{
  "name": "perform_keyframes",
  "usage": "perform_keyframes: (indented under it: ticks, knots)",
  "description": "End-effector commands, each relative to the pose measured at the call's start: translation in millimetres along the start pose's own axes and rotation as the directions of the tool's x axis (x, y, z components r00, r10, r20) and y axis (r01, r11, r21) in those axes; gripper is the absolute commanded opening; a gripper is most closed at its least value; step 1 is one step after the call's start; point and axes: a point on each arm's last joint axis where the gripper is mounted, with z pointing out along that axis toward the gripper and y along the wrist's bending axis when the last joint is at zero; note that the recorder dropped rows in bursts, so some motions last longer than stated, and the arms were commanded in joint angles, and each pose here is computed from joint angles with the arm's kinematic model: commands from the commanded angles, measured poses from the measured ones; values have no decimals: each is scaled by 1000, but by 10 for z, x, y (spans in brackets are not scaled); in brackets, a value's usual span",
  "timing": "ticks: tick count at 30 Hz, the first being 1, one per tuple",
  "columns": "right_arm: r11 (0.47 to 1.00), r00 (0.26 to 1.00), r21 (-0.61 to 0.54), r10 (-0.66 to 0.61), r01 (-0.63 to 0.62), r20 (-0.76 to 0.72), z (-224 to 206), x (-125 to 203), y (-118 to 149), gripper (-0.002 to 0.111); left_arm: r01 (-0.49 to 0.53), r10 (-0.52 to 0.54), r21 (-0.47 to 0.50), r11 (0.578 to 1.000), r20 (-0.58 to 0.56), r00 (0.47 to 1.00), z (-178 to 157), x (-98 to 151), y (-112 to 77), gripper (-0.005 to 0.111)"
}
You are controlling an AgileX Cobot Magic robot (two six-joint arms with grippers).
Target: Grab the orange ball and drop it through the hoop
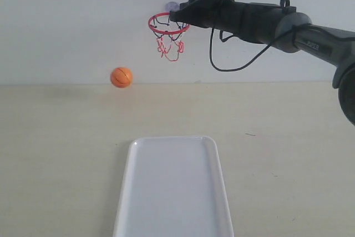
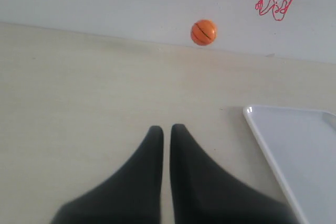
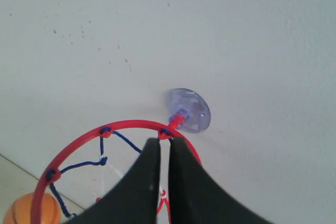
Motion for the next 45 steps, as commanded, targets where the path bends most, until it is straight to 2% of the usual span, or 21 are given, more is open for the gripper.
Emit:
perform_keyframes:
  ticks: [1, 8, 14, 15, 20, 23, 26, 30, 34, 40, 45]
  knots:
    - [1000, 1000, 20, 6, -7, 15, -12, -65, -18, 0, -8, 8, 0, 1000, -2, 1000, 1, 8, 2, 4]
    - [998, 1000, 58, 4, -5, 14, -25, -79, -70, 0, -8, 8, 0, 1000, -2, 1000, 1, 8, 2, 4]
    - [998, 999, 68, -11, 8, 33, -170, -308, -87, 0, -8, 8, 0, 1000, -2, 1000, 1, 8, 2, 4]
    - [997, 999, 75, -37, 38, -11, -245, -270, -91, 0, -8, 8, 0, 1000, -2, 1000, 1, 8, 2, 4]
    - [991, 984, 116, 82, -65, -156, -684, -59, -84, 0, -8, 8, 0, 1000, -2, 1000, 1, 8, 2, 4]
    - [983, 963, 173, 103, -60, -248, -1122, 48, 8, 0, -8, 8, 0, 1000, -2, 1000, 1, 8, 2, 4]
    - [981, 956, 185, 111, -61, -271, -1673, -55, 184, 0, -8, 8, 0, 1000, -2, 1000, 1, 8, 2, 4]
    - [981, 961, 182, 111, -65, -252, -2125, -182, 340, 0, -8, 8, 0, 1000, -2, 1000, 1, 8, 2, 4]
    - [984, 977, 169, 90, -58, -191, -2392, -401, 443, 0, -8, 8, 0, 1000, -2, 1000, 1, 8, 2, 4]
    - [986, 992, 161, 62, -45, -108, -2593, -674, 522, 0, -8, 8, 0, 1000, -2, 1000, 1, 8, 2, 4]
    - [987, 994, 158, 58, -44, -90, -2638, -729, 544, 0, -8, 8, 0, 1000, -2, 1000, 1, 8, 2, 4]
